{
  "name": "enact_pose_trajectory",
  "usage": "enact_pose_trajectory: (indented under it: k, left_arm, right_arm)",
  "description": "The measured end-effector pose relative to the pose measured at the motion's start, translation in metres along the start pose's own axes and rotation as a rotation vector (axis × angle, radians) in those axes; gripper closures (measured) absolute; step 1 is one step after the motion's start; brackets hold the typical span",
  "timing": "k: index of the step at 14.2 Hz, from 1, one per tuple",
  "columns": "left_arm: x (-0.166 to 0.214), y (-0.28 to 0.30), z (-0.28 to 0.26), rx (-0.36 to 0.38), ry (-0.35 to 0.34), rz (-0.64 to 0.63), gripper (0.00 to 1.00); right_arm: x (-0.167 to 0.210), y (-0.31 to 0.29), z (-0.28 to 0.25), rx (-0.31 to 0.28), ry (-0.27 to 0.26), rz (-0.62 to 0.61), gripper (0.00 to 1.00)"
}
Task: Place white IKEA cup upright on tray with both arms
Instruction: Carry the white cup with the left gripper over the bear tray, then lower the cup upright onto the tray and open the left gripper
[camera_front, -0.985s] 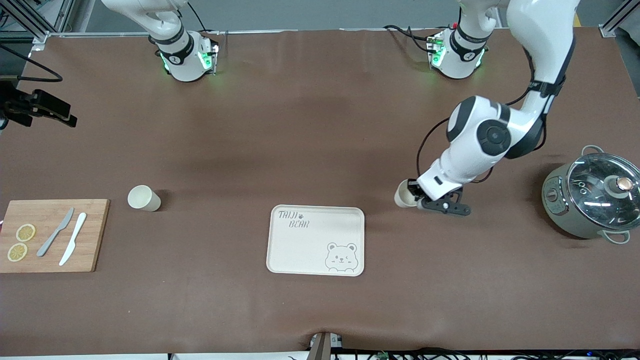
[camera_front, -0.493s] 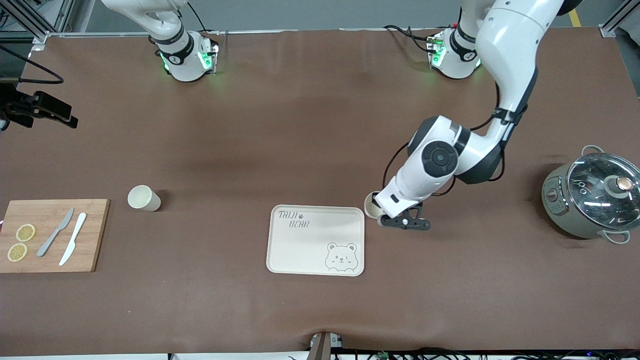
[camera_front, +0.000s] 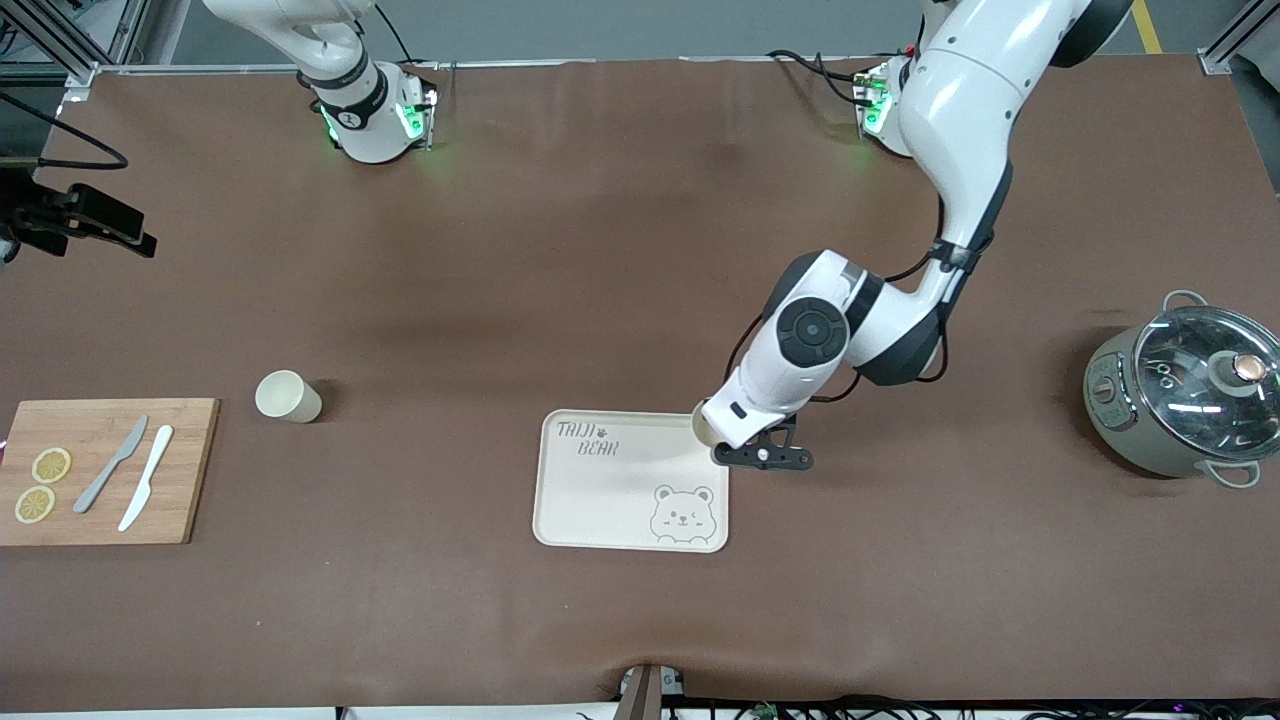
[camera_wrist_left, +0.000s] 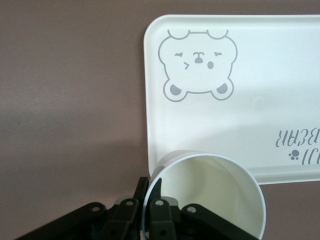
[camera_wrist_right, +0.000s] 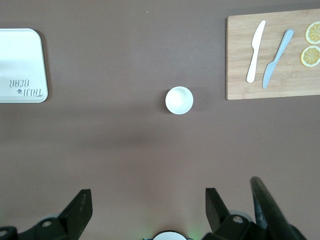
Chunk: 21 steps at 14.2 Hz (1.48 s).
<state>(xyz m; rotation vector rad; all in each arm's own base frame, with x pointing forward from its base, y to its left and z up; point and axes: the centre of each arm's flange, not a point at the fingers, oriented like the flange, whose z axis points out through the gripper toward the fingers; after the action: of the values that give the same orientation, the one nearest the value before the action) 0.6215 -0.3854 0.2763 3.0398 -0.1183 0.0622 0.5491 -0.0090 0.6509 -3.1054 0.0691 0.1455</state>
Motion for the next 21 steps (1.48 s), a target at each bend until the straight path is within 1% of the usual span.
enact_pose_trajectory:
  k: [4,8,12,19,21]
  left_arm:
    - [0.001,0.01,0.019,-0.012,0.008,-0.009,0.96]
    - [0.005,0.011,0.026,-0.023,0.026,-0.017,0.96]
    - [0.01,0.017,0.036,0.018,0.075,-0.017,0.96]
    - [0.013,0.022,0.048,-0.017,0.135,-0.031,0.96]
    - [0.013,0.021,0.057,-0.023,0.14,-0.034,0.96]
  right_arm:
    - [0.001,0.0,0.001,0.0,-0.003,0.0,0.0]
    - [0.002,0.0,0.002,0.0,-0.006,0.0,0.0]
    - [0.002,0.0,0.003,0.0,-0.006,0.001,0.0]
    - [0.002,0.001,0.003,0.0,-0.007,0.001,0.0]
    - [0.002,0.001,0.003,0.0,-0.007,0.001,0.0]
